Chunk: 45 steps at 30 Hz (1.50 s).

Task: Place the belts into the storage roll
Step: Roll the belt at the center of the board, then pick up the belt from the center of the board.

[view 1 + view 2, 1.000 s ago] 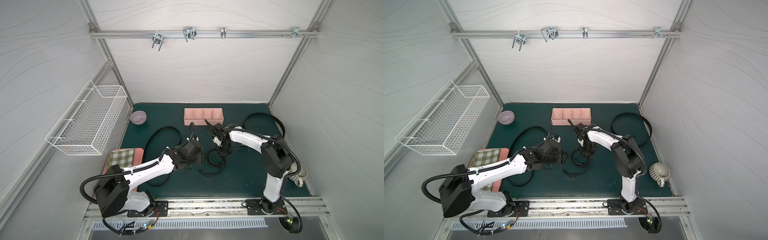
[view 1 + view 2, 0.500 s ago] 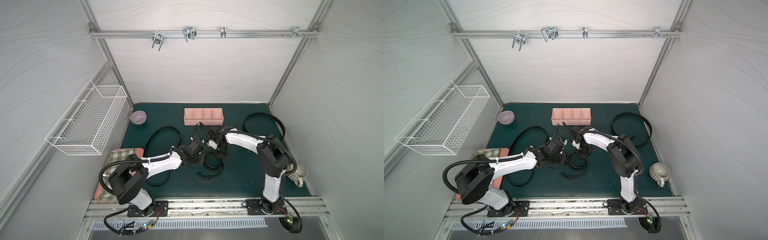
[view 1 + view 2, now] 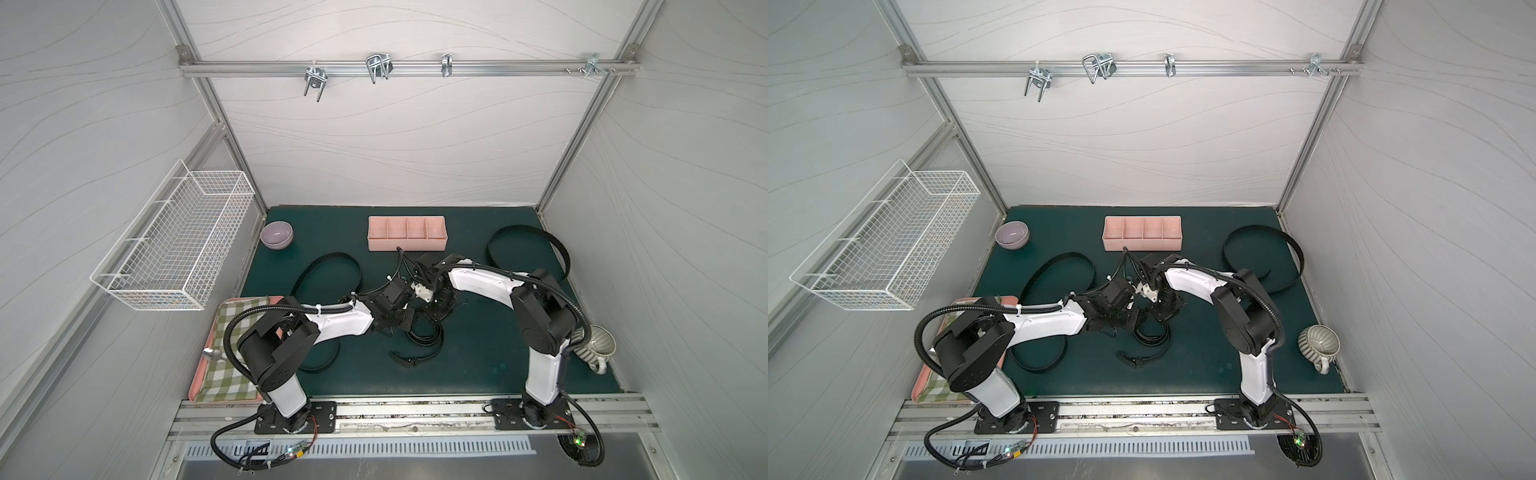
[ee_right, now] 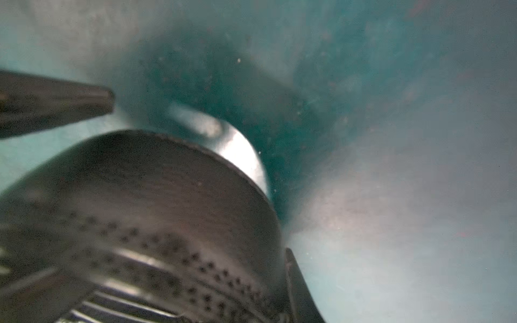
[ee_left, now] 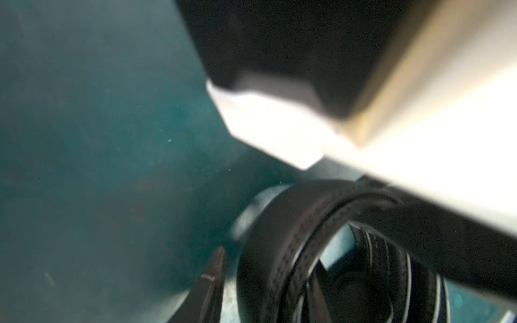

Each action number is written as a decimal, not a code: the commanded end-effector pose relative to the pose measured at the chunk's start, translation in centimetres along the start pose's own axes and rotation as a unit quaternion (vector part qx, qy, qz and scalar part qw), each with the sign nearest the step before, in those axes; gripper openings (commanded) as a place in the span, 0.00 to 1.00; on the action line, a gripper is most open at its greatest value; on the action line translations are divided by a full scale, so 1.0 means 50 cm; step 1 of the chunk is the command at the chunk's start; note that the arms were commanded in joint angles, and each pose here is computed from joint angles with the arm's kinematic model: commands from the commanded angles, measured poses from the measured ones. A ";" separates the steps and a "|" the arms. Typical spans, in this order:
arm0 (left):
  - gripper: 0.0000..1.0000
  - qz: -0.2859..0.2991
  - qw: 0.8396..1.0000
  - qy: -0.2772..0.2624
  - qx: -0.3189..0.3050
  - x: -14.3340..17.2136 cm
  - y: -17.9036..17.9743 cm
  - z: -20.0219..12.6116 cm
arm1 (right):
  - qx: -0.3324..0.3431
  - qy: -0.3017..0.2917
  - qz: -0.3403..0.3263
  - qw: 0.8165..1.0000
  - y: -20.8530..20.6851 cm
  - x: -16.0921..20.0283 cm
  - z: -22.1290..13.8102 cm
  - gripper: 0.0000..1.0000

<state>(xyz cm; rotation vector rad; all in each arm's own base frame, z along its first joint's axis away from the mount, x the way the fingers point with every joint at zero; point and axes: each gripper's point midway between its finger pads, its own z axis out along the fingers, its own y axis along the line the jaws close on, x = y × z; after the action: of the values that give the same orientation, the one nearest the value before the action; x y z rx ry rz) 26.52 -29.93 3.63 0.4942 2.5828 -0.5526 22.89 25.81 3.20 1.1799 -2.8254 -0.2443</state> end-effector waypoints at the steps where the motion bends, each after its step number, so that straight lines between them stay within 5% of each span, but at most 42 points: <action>1: 0.25 0.011 0.999 -0.021 0.021 -0.033 -0.024 0.009 | -0.029 0.011 -0.008 0.999 0.022 0.009 0.008 0.00; 7: 0.08 0.013 1.000 -0.019 0.013 -0.024 -0.025 0.013 | -0.037 0.013 0.027 0.999 0.014 0.009 0.007 0.00; 22: 0.02 0.059 0.990 -0.014 -0.131 -0.002 0.016 0.023 | -0.039 0.031 0.140 0.989 -0.013 0.011 0.005 0.04; 35: 0.00 0.041 0.978 0.004 -0.202 0.010 0.061 0.005 | -0.165 0.009 0.278 0.946 0.012 0.041 -0.002 0.63; 36: 0.00 0.040 0.978 0.005 -0.203 0.010 0.061 0.004 | -0.181 0.004 0.285 0.941 0.016 0.039 -0.006 0.72; 37: 0.00 0.039 0.978 0.008 -0.204 0.010 0.061 0.004 | -0.187 0.002 0.291 0.938 0.016 0.039 -0.008 0.98; 42: 0.00 0.037 0.978 0.009 -0.206 0.010 0.059 0.002 | -0.221 -0.010 0.313 0.924 0.019 0.027 -0.025 0.99; 45: 0.00 0.035 0.978 0.011 -0.206 0.010 0.057 0.001 | -0.209 -0.010 0.311 0.927 0.008 0.015 -0.038 0.90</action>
<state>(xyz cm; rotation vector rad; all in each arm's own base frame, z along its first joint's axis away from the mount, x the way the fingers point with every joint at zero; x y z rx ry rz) 27.22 -27.83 2.74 0.4725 2.5757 -0.0417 21.80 24.93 4.30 0.2115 -2.7913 -0.7265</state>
